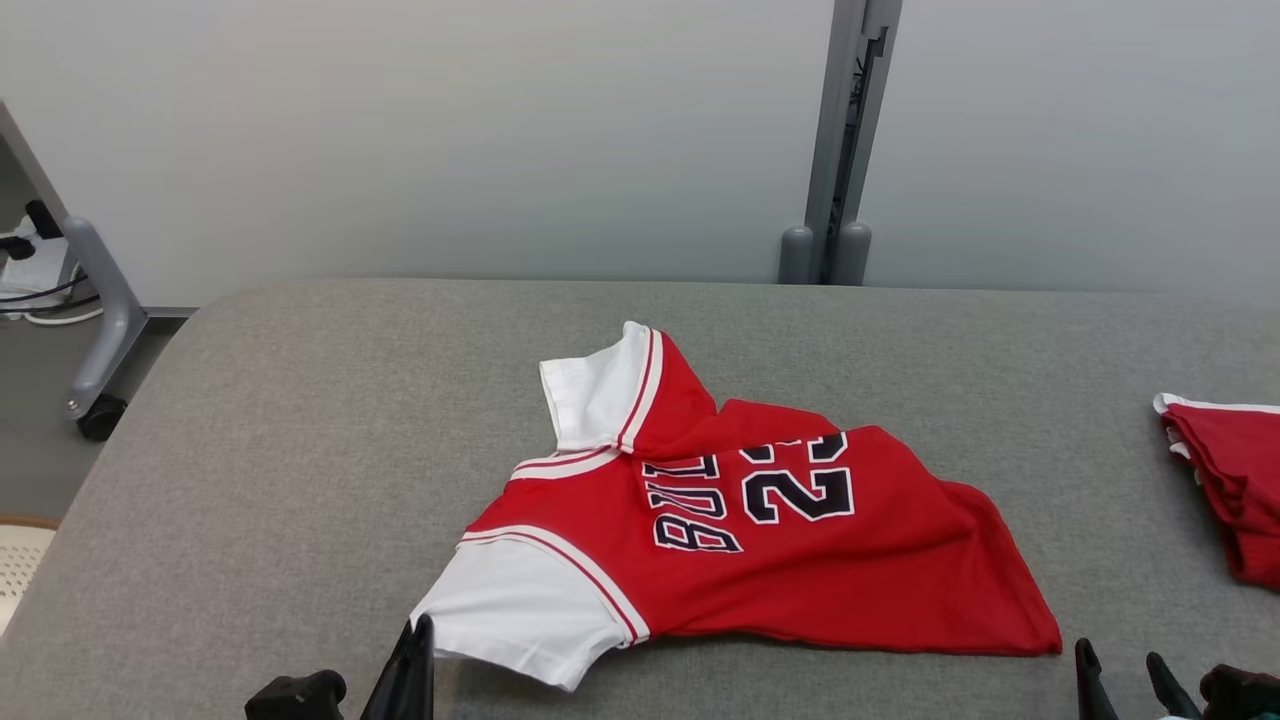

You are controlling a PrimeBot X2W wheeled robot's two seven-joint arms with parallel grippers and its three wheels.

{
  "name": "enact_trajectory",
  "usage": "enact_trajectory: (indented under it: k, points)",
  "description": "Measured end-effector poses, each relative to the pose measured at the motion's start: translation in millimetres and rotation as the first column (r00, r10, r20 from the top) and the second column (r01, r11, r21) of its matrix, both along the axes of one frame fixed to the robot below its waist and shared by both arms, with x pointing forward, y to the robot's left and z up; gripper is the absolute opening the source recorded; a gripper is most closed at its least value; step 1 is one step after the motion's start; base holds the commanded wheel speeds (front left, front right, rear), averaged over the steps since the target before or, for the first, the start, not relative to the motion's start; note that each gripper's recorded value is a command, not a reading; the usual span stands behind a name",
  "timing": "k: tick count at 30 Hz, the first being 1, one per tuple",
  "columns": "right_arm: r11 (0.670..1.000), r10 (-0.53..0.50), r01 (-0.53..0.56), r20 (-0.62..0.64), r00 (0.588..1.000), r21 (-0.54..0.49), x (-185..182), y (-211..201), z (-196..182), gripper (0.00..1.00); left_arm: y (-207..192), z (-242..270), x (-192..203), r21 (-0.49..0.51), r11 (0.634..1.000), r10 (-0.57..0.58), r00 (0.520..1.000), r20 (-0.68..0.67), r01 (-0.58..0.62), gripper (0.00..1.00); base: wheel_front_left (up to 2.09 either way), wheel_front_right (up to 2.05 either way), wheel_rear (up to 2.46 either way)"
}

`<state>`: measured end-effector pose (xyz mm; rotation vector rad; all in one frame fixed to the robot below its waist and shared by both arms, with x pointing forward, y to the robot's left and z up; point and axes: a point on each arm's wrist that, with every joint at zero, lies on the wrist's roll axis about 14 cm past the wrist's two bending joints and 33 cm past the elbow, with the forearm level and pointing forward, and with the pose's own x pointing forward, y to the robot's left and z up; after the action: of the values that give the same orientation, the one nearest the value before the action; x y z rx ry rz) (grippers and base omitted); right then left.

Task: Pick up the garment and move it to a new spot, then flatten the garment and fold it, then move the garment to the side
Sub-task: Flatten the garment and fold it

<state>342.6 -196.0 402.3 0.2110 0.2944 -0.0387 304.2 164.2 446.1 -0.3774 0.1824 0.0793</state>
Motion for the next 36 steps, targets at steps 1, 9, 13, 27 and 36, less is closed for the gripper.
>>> enact_trajectory:
  k: [1,9,13,27,36]
  points:
    - [1.000,0.005,-0.005,-0.021,1.000,0.006,1.0,2.6,-4.7,1.00,0.1,1.1,-0.4,0.001,1.000,0.000,1.000,0.001,0.000,0.00,0.00,0.00,0.00]
    - [0.998,0.060,-0.057,-0.111,0.992,0.027,18.1,25.4,-24.2,1.00,1.4,4.6,-1.6,0.018,1.000,0.001,1.000,-0.001,-0.001,0.00,0.00,0.00,0.00]
    - [0.996,0.087,-0.082,-0.168,0.982,0.037,18.8,36.1,-37.2,1.00,2.5,2.3,-3.5,0.017,1.000,0.009,1.000,-0.013,-0.009,0.00,0.00,0.00,0.00]
    - [0.992,0.090,-0.077,-0.134,0.987,0.103,38.6,51.5,-26.8,0.00,-0.6,5.0,-0.2,0.010,1.000,0.004,1.000,0.000,-0.004,0.00,0.00,0.00,0.00]
    - [0.889,0.006,-0.057,0.114,0.993,0.455,66.6,70.8,55.5,0.00,-24.4,53.9,30.3,-0.203,0.978,-0.021,0.988,0.156,0.052,0.00,0.00,0.00,0.00]
